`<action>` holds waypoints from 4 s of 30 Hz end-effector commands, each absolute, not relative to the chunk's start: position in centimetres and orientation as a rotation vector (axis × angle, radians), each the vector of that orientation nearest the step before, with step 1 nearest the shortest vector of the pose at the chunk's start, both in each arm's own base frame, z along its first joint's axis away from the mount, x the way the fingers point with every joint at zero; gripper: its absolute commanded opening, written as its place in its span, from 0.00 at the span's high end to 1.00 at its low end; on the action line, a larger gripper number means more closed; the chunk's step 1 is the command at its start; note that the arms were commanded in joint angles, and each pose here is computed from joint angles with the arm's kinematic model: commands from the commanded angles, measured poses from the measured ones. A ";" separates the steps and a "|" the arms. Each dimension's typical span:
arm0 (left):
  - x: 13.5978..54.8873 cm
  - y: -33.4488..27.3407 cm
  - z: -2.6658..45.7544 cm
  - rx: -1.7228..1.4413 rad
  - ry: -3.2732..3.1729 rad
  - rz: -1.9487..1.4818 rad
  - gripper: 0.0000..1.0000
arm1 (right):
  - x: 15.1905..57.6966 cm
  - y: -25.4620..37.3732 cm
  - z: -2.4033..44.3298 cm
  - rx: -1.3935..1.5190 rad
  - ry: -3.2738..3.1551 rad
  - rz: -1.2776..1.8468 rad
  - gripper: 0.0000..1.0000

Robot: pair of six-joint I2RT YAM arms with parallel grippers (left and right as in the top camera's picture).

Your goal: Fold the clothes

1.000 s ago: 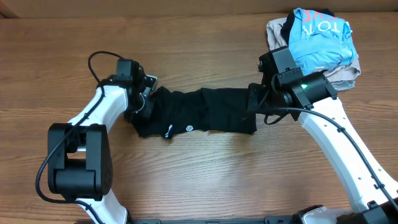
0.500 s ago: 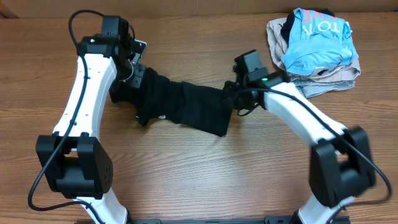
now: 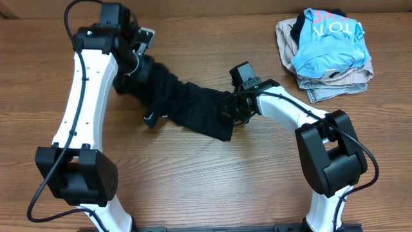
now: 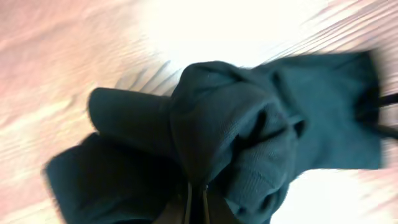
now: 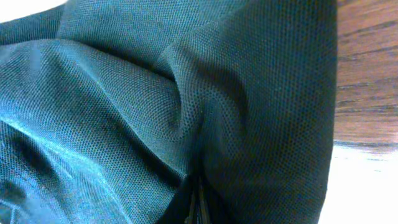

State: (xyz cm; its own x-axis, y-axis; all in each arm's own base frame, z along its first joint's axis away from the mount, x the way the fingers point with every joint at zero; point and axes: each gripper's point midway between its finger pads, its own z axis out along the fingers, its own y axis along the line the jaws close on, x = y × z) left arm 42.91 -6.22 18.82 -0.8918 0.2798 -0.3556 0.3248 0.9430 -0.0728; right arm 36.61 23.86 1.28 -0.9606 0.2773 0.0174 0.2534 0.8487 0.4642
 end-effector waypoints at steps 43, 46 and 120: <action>34.2 -30.9 13.1 0.968 2.786 -0.761 0.74 | 34.1 3.8 26.4 0.656 2.351 0.651 0.93; 33.1 -31.3 12.9 1.018 2.799 -0.748 0.40 | 34.2 3.1 26.4 0.674 2.342 0.642 0.92; 50.5 -5.9 34.0 0.256 2.342 -0.257 0.00 | 25.4 15.6 8.1 0.021 3.224 0.380 0.89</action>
